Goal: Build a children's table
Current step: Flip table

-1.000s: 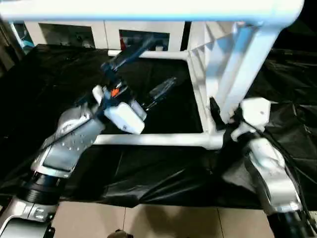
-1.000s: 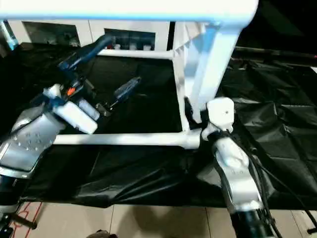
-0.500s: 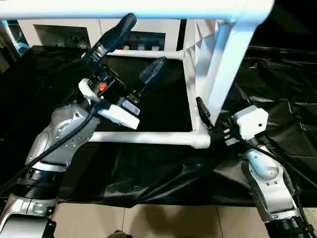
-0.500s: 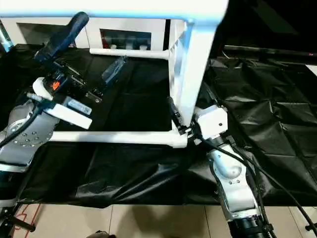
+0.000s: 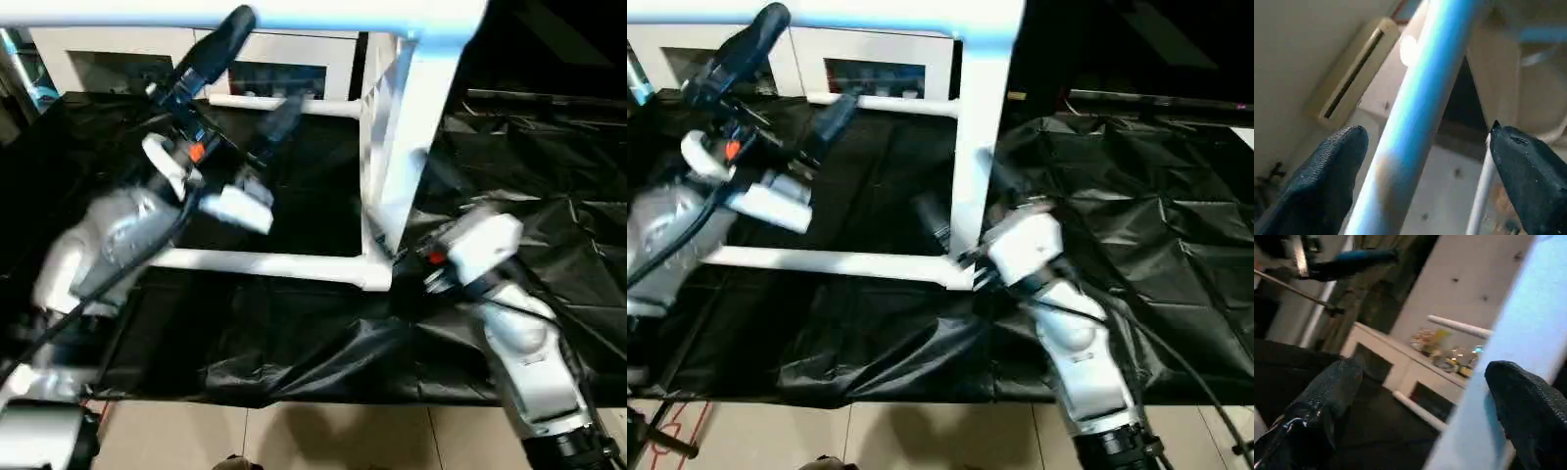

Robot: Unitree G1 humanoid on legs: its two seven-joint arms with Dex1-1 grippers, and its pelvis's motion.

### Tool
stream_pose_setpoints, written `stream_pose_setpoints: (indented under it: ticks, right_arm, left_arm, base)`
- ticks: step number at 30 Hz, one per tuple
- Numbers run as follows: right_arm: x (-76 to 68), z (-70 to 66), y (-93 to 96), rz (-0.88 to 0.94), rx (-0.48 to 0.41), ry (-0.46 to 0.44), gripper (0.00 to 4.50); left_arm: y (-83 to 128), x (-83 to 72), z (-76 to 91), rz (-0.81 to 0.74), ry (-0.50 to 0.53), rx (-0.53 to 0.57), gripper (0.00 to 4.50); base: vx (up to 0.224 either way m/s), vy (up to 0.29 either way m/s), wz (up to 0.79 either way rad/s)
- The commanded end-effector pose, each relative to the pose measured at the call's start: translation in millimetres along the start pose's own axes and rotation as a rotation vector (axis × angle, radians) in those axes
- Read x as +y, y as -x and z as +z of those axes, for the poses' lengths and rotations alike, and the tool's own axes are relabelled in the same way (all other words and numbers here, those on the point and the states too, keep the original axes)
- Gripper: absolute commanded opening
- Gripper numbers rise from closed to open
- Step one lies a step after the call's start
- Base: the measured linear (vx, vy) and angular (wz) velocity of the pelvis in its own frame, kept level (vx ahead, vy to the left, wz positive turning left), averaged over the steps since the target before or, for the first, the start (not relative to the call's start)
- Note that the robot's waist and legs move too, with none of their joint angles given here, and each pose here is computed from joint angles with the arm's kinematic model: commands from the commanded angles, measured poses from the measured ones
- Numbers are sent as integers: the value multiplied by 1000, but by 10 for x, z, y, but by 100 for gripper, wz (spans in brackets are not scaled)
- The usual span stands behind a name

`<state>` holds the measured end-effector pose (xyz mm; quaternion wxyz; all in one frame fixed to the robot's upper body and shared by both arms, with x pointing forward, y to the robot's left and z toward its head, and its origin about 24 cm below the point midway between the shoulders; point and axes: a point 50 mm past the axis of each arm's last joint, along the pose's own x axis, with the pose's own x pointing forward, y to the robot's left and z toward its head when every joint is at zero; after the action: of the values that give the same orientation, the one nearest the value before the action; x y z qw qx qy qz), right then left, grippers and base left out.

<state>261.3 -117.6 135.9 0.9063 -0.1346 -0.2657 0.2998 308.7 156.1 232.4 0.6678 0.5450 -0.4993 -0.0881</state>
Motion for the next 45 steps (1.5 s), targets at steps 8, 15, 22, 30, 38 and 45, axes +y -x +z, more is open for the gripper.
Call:
stream_pose_setpoints:
  ticks: [8, 15, 22, 30, 38, 45]
  right_arm:
    - [-195, -201, 54, -145, 164, 183, 448]
    - [-213, -213, 133, -203, 162, 179, 448]
    - [-103, -126, 116, -142, 82, 62, 448]
    - [150, -33, -11, 32, 46, -97, 450]
    - [241, -67, -19, 107, 75, -121, 450]
    - [262, -86, -50, 128, 84, -142, 450]
  left_arm:
    - [-5, 151, -281, 18, -112, 73, 450]
    - [-18, 123, -377, -15, -132, 95, 450]
    - [-132, 140, -461, -8, -148, 119, 450]
    - [-185, 234, -482, 50, -153, 109, 375]
    - [-229, 286, -513, 37, -153, 106, 316]
    - [-252, 303, -535, 20, -159, 123, 239]
  base:
    - [0, 0, 0]
    - [0, 0, 0]
    - [0, 0, 0]
    - [0, 0, 0]
    - [0, 0, 0]
    - [0, 0, 0]
